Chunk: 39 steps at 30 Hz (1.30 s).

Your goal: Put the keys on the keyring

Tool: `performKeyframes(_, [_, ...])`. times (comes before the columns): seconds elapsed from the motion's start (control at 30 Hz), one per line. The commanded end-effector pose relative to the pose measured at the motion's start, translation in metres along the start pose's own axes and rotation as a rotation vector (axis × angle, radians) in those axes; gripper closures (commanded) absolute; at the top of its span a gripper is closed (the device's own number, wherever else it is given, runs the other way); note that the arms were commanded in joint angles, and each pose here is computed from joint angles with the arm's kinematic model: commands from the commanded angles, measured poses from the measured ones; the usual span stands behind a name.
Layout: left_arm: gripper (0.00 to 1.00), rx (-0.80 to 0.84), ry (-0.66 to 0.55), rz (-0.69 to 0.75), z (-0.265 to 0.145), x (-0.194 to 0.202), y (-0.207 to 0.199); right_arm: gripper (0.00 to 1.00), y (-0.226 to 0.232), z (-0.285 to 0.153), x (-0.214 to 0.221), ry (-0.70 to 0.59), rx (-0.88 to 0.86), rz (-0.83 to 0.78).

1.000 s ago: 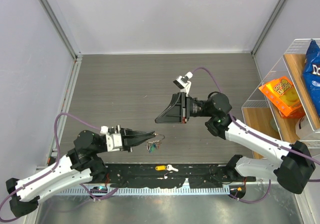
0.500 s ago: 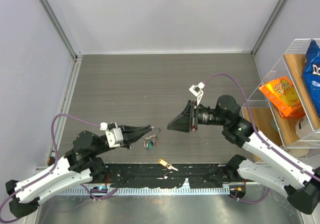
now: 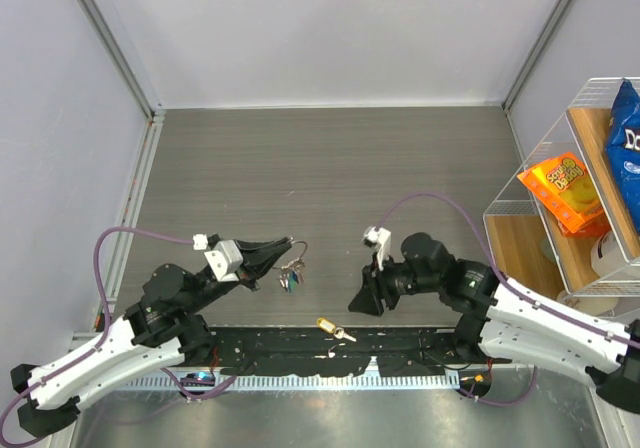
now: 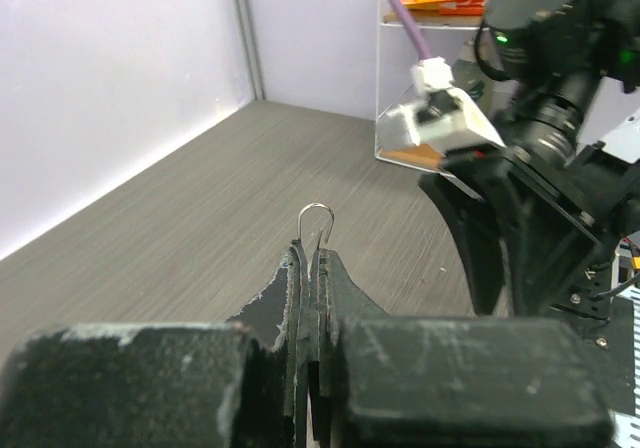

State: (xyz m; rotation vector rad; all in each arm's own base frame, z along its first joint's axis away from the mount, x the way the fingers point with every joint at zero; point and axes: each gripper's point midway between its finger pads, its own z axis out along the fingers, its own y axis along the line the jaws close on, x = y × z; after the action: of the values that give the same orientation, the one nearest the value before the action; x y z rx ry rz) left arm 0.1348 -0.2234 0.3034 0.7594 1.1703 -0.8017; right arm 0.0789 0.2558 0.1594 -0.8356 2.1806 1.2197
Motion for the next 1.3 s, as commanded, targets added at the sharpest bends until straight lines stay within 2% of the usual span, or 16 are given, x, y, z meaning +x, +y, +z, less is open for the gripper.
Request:
performKeyframes(0.0, [1.0,-0.092,-0.044,-0.043,-0.002,-0.023,0.016,0.5,0.001,0.018,0.011,0.046,0.064,-0.148])
performKeyframes(0.1, [1.0,-0.102,-0.04,-0.079,-0.005,-0.022,0.016,0.46,-0.006,0.036,0.034,0.122,0.11,-0.163])
performKeyframes(0.2, [1.0,-0.102,-0.042,-0.09,-0.007,-0.021,0.015,0.45,-0.017,0.05,0.043,0.124,0.178,-0.167])
performKeyframes(0.33, [1.0,-0.111,-0.04,-0.093,-0.01,-0.019,0.017,0.5,-0.026,0.062,0.035,0.059,0.263,-0.171])
performKeyframes(0.53, [1.0,-0.122,-0.035,-0.091,-0.012,-0.018,0.018,0.5,-0.042,0.077,0.021,-0.017,0.425,-0.227])
performKeyframes(1.03, [1.0,-0.14,-0.009,-0.084,-0.014,-0.014,0.022,0.47,-0.028,0.111,0.035,0.058,0.353,-0.291])
performKeyframes(1.27, [1.0,-0.147,-0.007,-0.081,-0.015,-0.015,0.023,0.46,-0.033,0.119,0.039,0.068,0.374,-0.298])
